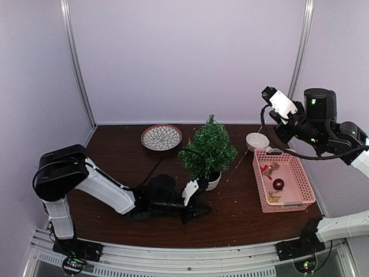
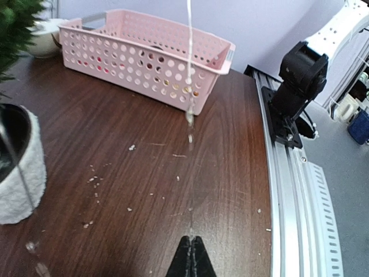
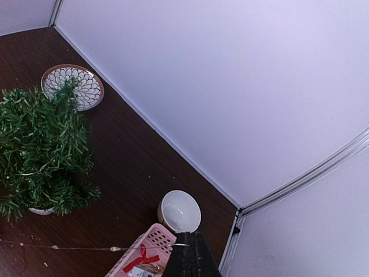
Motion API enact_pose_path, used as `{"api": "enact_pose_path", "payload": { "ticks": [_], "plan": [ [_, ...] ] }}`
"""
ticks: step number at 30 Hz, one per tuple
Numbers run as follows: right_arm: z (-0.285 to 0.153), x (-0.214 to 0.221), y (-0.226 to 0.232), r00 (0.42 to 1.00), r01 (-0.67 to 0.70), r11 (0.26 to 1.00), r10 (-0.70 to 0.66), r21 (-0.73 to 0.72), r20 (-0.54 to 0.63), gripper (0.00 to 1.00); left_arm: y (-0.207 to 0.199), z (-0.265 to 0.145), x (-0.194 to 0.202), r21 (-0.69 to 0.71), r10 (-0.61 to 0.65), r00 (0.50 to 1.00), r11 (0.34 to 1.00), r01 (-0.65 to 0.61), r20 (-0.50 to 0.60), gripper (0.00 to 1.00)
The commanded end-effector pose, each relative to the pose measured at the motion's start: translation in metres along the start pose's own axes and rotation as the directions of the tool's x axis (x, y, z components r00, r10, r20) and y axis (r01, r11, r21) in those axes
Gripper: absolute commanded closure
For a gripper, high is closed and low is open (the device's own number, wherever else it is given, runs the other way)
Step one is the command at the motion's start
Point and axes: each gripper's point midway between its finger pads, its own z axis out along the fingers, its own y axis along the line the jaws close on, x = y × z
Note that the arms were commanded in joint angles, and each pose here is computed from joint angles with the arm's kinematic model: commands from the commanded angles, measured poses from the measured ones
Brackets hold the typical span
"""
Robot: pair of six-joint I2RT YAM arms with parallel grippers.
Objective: Decorate the small christmas tree
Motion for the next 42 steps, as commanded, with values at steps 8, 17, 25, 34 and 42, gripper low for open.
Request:
{"api": "enact_pose_path", "payload": {
  "ticks": [8,17,25,34,42],
  "plan": [
    [0.014,-0.046,-0.015,0.995,-0.030,0.999,0.026,0.040,0.095,1.00,0.012,-0.030,-0.004,-0.115,-0.066,0.992,0.990,0.079,0.109,1.00],
    [0.015,-0.038,-0.006,0.997,-0.017,1.000,0.017,0.005,0.072,1.00,-0.003,-0.028,0.007,-0.135,0.129,0.990,0.982,-0.136,-0.058,0.50],
    [0.010,-0.025,-0.003,0.998,-0.026,1.000,0.026,0.000,0.054,1.00,-0.015,-0.070,-0.038,-0.286,0.205,0.979,0.937,-0.200,-0.013,0.51],
    [-0.001,-0.020,0.001,0.996,-0.048,0.998,0.050,-0.038,0.068,1.00,-0.029,-0.055,-0.098,-0.419,0.446,0.894,0.806,-0.418,-0.034,0.52],
    [-0.022,-0.031,0.008,0.986,-0.055,0.991,0.074,-0.125,0.147,1.00,-0.050,-0.034,-0.151,-0.390,0.531,0.846,0.788,-0.476,0.041,0.68]
  ]
}}
